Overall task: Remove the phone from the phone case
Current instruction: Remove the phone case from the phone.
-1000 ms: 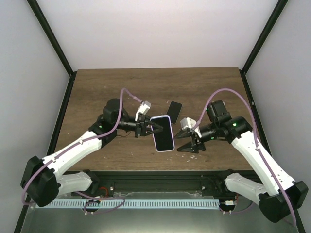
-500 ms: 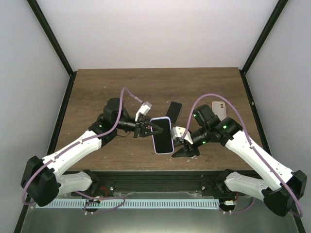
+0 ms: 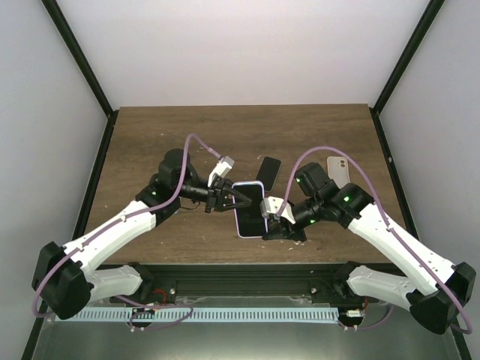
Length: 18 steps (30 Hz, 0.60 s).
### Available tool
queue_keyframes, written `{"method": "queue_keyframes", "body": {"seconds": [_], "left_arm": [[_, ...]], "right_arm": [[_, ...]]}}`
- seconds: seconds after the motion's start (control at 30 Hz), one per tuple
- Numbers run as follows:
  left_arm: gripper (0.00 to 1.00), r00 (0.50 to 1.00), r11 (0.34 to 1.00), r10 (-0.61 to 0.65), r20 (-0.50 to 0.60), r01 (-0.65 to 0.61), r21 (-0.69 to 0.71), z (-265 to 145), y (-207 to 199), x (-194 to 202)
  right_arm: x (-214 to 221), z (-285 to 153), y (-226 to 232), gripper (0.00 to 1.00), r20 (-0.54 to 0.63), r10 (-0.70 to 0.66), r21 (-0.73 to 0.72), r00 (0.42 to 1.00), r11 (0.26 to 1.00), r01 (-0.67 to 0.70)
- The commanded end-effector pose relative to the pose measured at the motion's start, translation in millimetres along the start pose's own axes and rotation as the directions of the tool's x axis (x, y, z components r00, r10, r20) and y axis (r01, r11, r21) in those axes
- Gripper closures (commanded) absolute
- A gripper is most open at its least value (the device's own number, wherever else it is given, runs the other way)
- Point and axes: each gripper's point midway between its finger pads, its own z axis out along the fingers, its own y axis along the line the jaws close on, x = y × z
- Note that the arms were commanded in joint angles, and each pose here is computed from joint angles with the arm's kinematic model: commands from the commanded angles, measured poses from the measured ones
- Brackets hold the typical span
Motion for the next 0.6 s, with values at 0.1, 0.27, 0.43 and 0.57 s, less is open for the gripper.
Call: {"method": "queue_keyframes", "body": {"seconds": [0.1, 0.27, 0.43, 0.57], "left_arm": [[1.0, 1.0, 0.999, -0.026, 0.009, 0.025, 0.044, 3, -8, -21], [1.0, 0.993, 0.993, -0.114, 0.006, 0.114, 0.018, 9, 7, -23], [1.0, 0.972, 0.972, -0.235, -0.027, 0.236, 0.016, 16, 23, -19], [1.0, 0.962, 0.963, -0.266, -0.06, 0.268, 0.014, 24, 25, -12]], "right_arm": [[-33, -13, -6, 0.85, 0.03, -0.23, 0.099, 0.973, 0.969, 0.227], [-40, -12, -3, 0.8, 0.019, -0.348, 0.119, 0.937, 0.931, 0.344], [-47, -10, 1, 0.8, 0.006, -0.436, 0.139, 0.9, 0.892, 0.431], [-52, -10, -3, 0.81, 0.017, -0.447, 0.17, 0.894, 0.883, 0.438]]}}
